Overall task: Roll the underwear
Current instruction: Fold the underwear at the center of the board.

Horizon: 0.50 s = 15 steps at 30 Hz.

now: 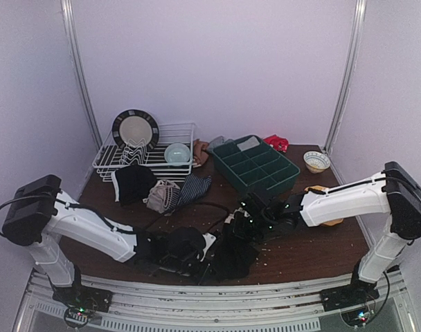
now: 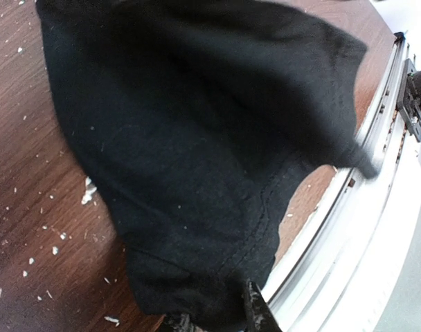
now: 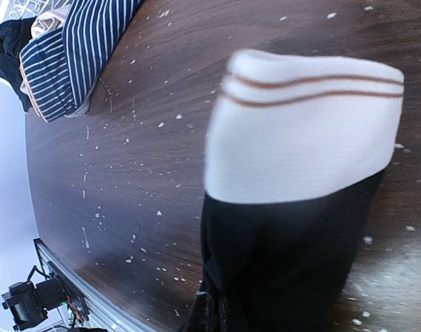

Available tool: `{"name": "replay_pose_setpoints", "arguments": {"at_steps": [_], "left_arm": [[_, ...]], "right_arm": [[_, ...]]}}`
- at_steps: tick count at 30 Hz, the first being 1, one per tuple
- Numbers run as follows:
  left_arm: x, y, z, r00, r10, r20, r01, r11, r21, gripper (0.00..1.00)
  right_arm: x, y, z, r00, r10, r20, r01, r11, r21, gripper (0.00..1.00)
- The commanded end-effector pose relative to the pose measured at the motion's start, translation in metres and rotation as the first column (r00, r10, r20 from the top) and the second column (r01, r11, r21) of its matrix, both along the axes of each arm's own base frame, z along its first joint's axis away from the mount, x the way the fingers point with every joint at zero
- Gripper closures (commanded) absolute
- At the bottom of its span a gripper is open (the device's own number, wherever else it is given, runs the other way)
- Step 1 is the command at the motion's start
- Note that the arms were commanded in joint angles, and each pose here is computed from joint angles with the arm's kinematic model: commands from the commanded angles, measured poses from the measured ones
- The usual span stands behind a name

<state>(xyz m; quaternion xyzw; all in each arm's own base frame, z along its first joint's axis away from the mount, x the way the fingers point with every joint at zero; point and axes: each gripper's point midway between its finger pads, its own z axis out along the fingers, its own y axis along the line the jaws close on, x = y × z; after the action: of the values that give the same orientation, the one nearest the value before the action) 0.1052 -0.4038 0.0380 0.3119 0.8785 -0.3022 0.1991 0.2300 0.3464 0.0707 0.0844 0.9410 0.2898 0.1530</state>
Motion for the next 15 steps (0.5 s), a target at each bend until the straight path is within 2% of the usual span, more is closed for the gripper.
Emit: {"name": "replay_pose_setpoints", "arguments": {"at_steps": [1, 7, 15], "left_arm": [[-0.002, -0.002, -0.005, 1.0, -0.009, 0.004, 0.009, 1.0, -0.012, 0.81], [-0.002, 0.001, -0.009, 1.0, -0.005, 0.005, 0.005, 1.0, -0.011, 0.83], [-0.001, 0.01, -0.015, 1.0, 0.013, 0.006, -0.013, 1.0, 0.002, 0.84]], "right_arm": [[0.0, 0.029, 0.005, 1.0, 0.028, -0.007, -0.028, 0.998, 0.049, 1.0], [0.0, 0.044, -0.01, 0.998, 0.046, -0.033, -0.046, 0.999, 0.028, 1.0], [-0.009, 0.071, -0.009, 0.989, 0.145, -0.043, -0.142, 0.988, 0.052, 0.82]]}}
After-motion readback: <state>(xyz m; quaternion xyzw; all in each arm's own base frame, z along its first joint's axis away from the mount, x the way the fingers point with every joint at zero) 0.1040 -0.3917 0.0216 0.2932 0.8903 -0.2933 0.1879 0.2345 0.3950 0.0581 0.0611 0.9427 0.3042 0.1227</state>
